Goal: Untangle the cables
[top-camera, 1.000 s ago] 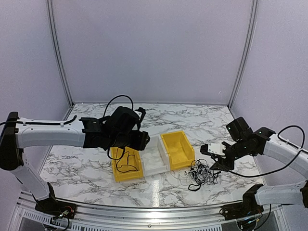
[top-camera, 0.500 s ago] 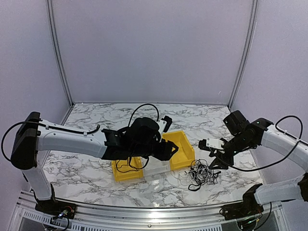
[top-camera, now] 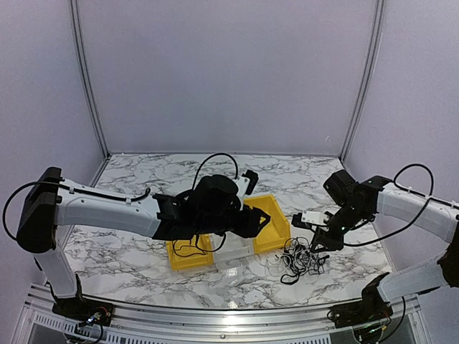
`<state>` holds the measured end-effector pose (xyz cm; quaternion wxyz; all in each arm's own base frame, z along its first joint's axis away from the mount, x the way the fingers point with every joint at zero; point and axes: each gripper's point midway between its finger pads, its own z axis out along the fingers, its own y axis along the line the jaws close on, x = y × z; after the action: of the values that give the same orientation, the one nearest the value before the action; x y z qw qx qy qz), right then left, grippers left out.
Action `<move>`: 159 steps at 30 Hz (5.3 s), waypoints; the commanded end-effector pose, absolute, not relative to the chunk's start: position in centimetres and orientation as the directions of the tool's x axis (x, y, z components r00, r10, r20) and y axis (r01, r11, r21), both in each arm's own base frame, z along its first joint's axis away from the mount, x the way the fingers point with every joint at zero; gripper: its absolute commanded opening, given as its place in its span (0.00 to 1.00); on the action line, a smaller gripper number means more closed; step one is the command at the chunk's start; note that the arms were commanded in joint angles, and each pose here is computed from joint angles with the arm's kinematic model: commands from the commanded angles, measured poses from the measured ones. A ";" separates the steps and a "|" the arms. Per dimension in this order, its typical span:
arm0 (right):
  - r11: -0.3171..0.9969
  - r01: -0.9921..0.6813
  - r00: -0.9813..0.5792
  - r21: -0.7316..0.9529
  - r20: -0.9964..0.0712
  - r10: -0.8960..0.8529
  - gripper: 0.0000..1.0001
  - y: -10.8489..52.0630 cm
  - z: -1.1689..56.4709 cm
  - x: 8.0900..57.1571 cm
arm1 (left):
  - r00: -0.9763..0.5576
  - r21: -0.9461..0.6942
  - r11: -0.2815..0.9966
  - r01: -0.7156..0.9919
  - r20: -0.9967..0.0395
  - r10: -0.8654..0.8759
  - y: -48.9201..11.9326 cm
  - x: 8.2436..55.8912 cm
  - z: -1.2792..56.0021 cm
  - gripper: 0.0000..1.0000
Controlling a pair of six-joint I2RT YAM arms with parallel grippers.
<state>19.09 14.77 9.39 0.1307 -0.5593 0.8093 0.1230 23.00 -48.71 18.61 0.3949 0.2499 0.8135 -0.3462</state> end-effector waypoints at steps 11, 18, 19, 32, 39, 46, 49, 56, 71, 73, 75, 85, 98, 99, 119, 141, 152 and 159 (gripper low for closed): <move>0.255 -0.964 -0.247 0.076 -0.610 -0.753 0.00 18.7 19.3 18.7 | -0.437 -0.366 0.475 0.800 -0.898 0.044 -53.2 19.1 19.7 0.56; 0.212 -0.974 -0.207 0.079 -0.689 -0.695 0.00 20.1 23.8 18.5 | -0.323 -0.329 0.407 0.852 -0.942 -0.087 -53.8 16.7 21.9 0.58; 0.209 -0.975 -0.204 0.078 -0.694 -0.690 0.00 20.2 24.1 18.6 | -0.306 -0.323 0.391 0.862 -0.946 -0.108 -54.1 16.3 22.4 0.58; 0.154 -0.983 -0.176 0.099 -0.750 -0.638 0.00 21.5 26.7 17.4 | -0.273 -0.349 0.526 0.776 -0.937 -0.219 -58.2 19.3 21.2 0.48; 0.106 -0.991 -0.128 0.078 -0.769 -0.627 0.00 21.8 27.9 16.1 | -0.293 -0.383 0.567 0.729 -0.923 -0.248 -59.5 20.7 19.3 0.33; -0.058 -0.998 0.062 -0.035 -0.825 -0.562 0.00 22.4 34.4 14.7 | -0.337 -0.382 0.487 0.786 -0.924 -0.182 -61.7 19.2 16.3 0.29; -0.064 -0.988 0.152 -0.139 -0.846 -0.512 0.00 22.8 38.6 15.3 | -0.342 -0.369 0.416 0.831 -0.929 -0.140 -62.6 17.9 15.5 0.27; 0.019 -0.902 0.388 -0.432 -0.827 -0.407 0.00 22.7 48.8 16.3 | -0.374 -0.381 0.406 0.831 -0.922 -0.099 -63.0 17.4 12.4 0.16; 0.429 -0.592 0.649 -0.683 -0.719 -0.249 0.00 19.7 65.4 17.1 | -0.419 -0.387 0.433 0.814 -0.908 -0.023 -62.5 17.4 6.8 0.08; 0.467 -0.553 0.673 -0.690 -0.700 -0.239 0.00 19.3 66.9 17.1 | -0.424 -0.389 0.436 0.812 -0.906 -0.018 -62.5 17.4 6.4 0.07; 0.514 -0.509 0.693 -0.691 -0.683 -0.231 0.00 18.7 68.4 17.1 | -0.430 -0.393 0.436 0.810 -0.903 -0.016 -62.4 17.4 6.0 0.06; 0.746 -0.229 0.795 -0.626 -0.563 -0.228 0.00 14.4 75.9 16.4 | -0.433 -0.394 0.442 0.806 -0.901 -0.013 -62.3 17.5 5.5 0.05; 0.871 0.153 0.874 -0.466 -0.348 -0.339 0.00 9.1 82.4 13.5 | -0.427 -0.383 0.438 0.813 -0.904 0.002 -62.3 17.5 4.9 0.04; 0.875 0.175 0.882 -0.451 -0.323 -0.343 0.00 8.8 82.8 12.9 | -0.426 -0.381 0.436 0.815 -0.905 0.005 -62.3 17.4 4.7 0.04; 0.785 0.013 0.693 -0.619 -0.561 -0.454 0.00 12.1 74.3 21.5 | -0.388 -0.345 0.411 0.844 -0.921 0.024 -61.3 16.5 6.7 0.23; 0.345 -0.651 0.446 -0.676 -0.708 -0.547 0.00 19.8 49.4 22.6 | -0.055 -0.143 0.579 0.803 -0.985 -0.166 -51.9 16.7 27.6 0.77; 0.263 -0.722 0.450 -0.640 -0.723 -0.523 0.00 21.5 47.5 21.4 | -0.043 -0.106 0.648 0.754 -0.993 -0.112 -54.5 24.1 31.9 0.72; 0.259 -0.724 0.446 -0.640 -0.720 -0.532 0.00 21.7 47.1 21.7 | -0.140 -0.175 0.552 0.815 -0.984 -0.106 -55.8 25.0 31.1 0.41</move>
<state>21.91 21.25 47.49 0.6034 -0.5955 0.5251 0.0745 25.97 -54.06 33.76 0.6470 0.2320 0.6294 -0.3624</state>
